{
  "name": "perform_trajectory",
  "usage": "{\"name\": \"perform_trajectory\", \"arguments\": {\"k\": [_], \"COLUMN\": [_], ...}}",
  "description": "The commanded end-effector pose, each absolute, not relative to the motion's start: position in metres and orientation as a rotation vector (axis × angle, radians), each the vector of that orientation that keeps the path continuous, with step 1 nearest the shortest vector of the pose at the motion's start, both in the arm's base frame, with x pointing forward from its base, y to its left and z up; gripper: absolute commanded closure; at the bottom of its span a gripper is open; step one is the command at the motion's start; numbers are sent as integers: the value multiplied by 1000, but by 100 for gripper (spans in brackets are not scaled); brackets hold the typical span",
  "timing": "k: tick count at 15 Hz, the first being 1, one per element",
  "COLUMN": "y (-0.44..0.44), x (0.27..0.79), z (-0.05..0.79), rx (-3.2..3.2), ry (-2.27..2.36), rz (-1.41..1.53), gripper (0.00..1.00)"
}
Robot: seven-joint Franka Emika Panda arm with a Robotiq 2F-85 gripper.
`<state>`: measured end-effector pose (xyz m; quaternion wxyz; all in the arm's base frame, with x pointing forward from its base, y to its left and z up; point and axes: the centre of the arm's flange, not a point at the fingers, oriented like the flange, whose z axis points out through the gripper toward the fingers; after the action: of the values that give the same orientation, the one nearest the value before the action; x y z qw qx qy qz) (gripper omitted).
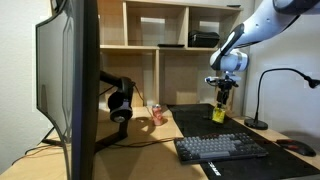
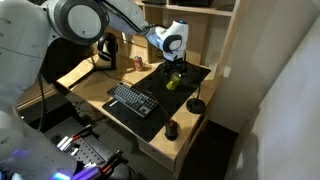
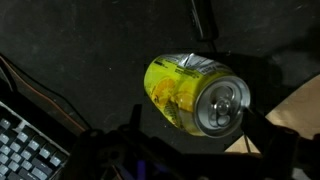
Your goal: Pick the two bottles and move them to the left on the desk, then turn on the desk lamp
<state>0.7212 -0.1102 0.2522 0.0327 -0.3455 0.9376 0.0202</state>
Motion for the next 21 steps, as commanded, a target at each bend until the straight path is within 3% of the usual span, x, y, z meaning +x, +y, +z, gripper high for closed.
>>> {"name": "perform_trajectory", "arguments": {"k": [1, 16, 17, 21], "y": [-109, -97, -80, -42], "x": [713, 698, 675, 664], "z": [255, 257, 318, 378], "rx": [-1122, -1418, -1425, -1523], "ry": [2859, 2688, 2694, 2587], "rz": [143, 631, 598, 633], "gripper": [0, 0, 0, 0]}}
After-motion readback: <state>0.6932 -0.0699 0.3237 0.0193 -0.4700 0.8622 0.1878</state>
